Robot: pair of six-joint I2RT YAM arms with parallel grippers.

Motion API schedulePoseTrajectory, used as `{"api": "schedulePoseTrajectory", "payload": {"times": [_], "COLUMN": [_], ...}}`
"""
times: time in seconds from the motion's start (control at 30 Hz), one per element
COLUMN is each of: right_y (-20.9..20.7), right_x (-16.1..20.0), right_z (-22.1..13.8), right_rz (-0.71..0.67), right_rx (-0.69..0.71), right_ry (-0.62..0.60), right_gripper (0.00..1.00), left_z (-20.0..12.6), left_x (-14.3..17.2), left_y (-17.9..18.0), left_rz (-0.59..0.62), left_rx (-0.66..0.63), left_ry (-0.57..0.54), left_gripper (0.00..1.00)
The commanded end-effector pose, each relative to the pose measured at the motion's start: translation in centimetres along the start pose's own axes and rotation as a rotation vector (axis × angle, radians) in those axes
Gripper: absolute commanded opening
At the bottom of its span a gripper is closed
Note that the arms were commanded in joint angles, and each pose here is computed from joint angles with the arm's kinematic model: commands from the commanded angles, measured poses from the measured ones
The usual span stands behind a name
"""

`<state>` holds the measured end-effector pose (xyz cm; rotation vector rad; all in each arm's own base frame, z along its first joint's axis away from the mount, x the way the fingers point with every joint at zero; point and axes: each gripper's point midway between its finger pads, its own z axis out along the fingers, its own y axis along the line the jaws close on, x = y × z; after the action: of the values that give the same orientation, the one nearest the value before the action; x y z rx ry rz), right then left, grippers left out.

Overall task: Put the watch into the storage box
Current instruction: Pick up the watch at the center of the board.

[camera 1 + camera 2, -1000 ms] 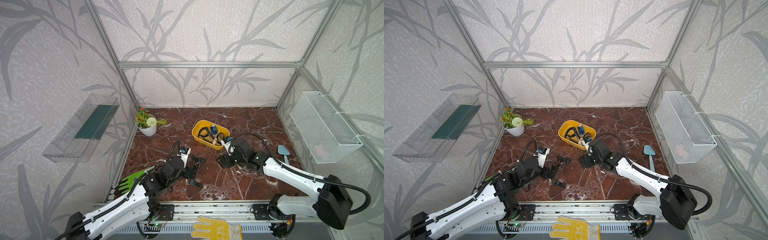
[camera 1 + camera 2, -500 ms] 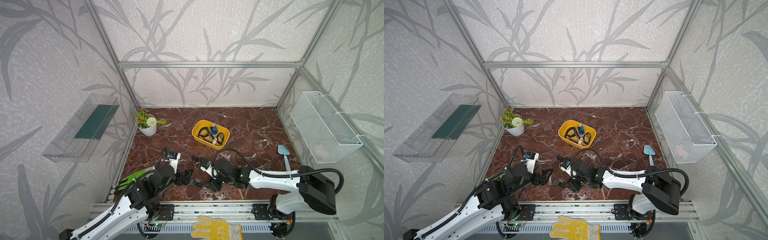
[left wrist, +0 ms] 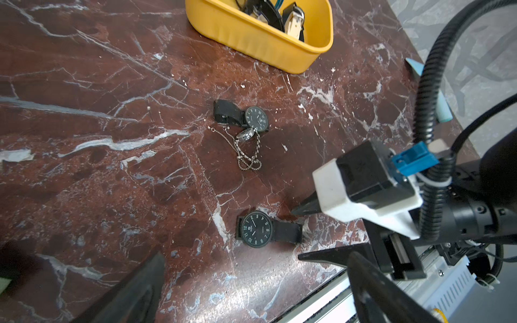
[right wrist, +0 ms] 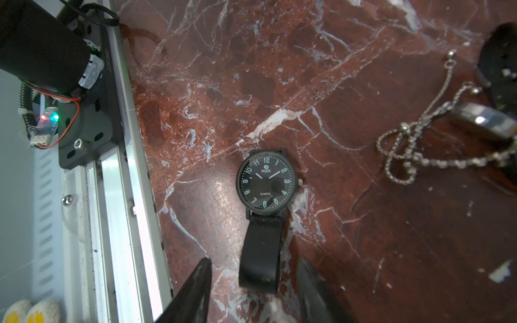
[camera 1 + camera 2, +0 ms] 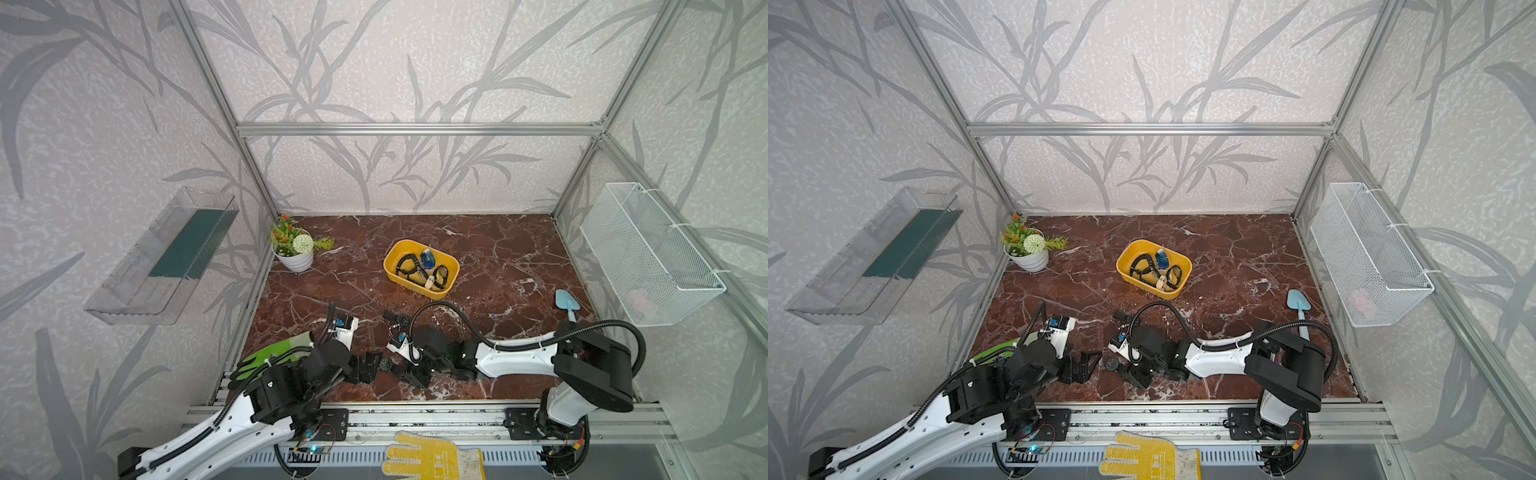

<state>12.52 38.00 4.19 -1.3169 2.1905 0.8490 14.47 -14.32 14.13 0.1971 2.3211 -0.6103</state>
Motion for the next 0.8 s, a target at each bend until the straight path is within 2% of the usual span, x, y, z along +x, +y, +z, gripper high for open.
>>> {"api": "schedulePoseTrajectory", "payload": {"times": [0.0,0.53,0.77], "right_y": [0.7,-0.7,-1.1], "right_x": [-1.4,-0.3,0.4], "right_z": [0.4,2.3,2.3], "right_rz": [-0.033,-0.016,-0.011], "right_rx": [-0.021,0.036,0.056], "right_ry": [-0.026,0.064,0.098], "right_gripper": [0.48,0.48,0.41], "left_z": [-0.9,-1.1,-1.3], "left_x": [-0.7,-0.2,-0.4], "left_y": [0.7,1.5,1.7], "left_rz": [-0.039,-0.058,-0.061], "left_rx": [-0.026,-0.038,-0.043], "left_ry": [-0.039,-0.058,-0.078], "left_gripper": [0.99,0.99,0.99]}}
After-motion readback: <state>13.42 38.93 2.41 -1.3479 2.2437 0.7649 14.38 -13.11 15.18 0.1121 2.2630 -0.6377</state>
